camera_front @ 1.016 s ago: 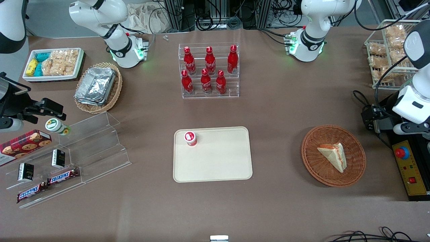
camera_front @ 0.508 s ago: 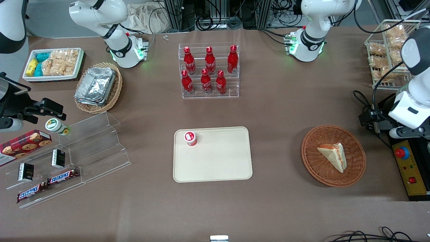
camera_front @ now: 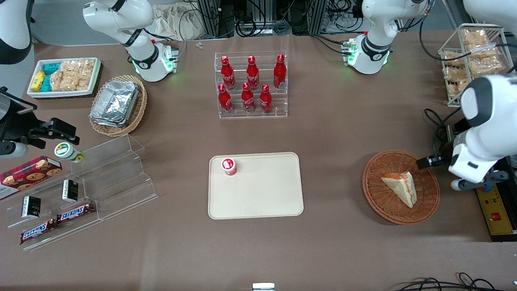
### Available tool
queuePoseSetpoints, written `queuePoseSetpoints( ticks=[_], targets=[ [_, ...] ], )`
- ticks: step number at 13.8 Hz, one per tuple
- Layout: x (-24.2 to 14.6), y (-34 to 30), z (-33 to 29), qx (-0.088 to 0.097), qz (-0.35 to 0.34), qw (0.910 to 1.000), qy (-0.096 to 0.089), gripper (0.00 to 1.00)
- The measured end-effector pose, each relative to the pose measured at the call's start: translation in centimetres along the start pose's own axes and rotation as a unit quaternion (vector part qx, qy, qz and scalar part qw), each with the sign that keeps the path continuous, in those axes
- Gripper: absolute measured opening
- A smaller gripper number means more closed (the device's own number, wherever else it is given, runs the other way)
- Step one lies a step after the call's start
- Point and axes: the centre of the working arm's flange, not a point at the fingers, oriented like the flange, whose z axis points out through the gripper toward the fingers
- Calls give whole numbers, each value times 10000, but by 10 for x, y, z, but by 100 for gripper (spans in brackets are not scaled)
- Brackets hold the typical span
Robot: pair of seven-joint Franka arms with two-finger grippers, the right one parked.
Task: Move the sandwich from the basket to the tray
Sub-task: 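Lower the open left gripper over the wrapped sandwich in the basket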
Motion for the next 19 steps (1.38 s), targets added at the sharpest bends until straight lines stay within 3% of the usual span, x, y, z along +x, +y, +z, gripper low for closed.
queuePoseSetpoints(
  ticks=[5, 10, 19],
  targets=[
    [18, 9, 69, 14, -696, 9974, -174, 99],
    [23, 12, 80, -38, -1588, 9873, -78, 99],
    [30, 18, 123, -55, -1904, 9816, -121, 97]
  ],
)
